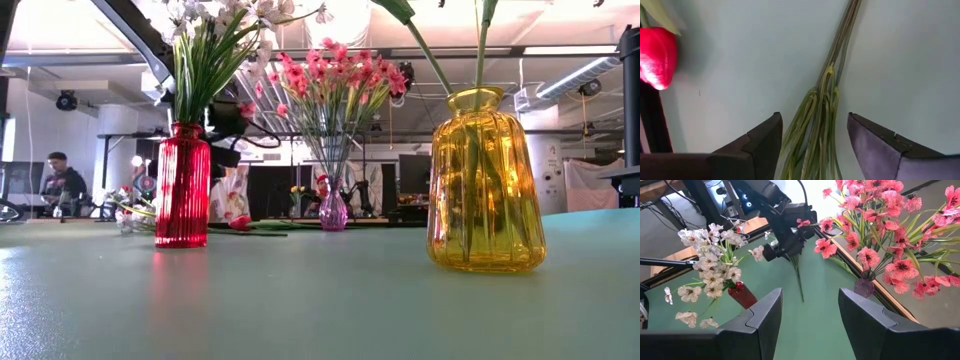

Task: Sort flowers into vase by color
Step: Put the white flower into the red flower vase

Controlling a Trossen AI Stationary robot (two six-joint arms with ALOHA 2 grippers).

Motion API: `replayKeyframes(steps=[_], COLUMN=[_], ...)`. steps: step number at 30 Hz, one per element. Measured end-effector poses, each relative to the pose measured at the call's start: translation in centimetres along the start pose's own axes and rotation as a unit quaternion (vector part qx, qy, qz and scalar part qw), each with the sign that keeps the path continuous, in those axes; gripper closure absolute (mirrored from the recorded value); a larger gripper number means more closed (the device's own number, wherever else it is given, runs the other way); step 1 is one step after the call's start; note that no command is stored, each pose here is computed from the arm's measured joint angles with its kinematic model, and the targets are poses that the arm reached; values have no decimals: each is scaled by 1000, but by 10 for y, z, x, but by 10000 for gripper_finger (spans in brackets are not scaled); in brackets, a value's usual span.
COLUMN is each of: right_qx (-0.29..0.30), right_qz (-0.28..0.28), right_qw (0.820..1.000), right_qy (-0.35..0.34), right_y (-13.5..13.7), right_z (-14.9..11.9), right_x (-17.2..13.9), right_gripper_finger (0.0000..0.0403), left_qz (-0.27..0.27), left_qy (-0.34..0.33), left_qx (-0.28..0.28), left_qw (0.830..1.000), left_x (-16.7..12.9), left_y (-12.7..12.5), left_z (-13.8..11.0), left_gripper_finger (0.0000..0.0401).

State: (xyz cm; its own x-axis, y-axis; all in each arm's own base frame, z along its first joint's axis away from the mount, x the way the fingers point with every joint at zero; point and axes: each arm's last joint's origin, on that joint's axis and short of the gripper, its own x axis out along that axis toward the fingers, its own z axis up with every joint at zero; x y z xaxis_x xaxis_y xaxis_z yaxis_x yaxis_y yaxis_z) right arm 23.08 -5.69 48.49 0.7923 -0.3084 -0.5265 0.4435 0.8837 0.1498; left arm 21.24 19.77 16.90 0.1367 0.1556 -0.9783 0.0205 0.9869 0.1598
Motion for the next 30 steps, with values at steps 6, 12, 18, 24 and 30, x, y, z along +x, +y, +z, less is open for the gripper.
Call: replayKeyframes(steps=[6, 12, 18, 24, 30], right_qx=[0, -1, 0, 3, 2], right_qz=[0, -1, -2, -2, -2], right_qw=[1000, 1000, 1000, 1000, 1000], right_qy=[2, 10, 12, 12, 12], right_y=[0, 0, 0, 0, 0], right_z=[0, -2, -2, -2, -2], right_x=[0, 1, 1, 1, 1], right_gripper_finger=[216, 216, 216, 216, 216], left_qz=[-5, -7, -17, -19, -22], left_qy=[9, 12, 21, 22, 26], left_qx=[3, 3, 4, 4, 4], left_qw=[1000, 1000, 1000, 1000, 999], left_x=[12, 21, 29, 30, 28], left_y=[2, 3, 3, 3, 2], left_z=[2, 3, 4, 4, 3], left_gripper_finger=[182, 182, 182, 207, 278])
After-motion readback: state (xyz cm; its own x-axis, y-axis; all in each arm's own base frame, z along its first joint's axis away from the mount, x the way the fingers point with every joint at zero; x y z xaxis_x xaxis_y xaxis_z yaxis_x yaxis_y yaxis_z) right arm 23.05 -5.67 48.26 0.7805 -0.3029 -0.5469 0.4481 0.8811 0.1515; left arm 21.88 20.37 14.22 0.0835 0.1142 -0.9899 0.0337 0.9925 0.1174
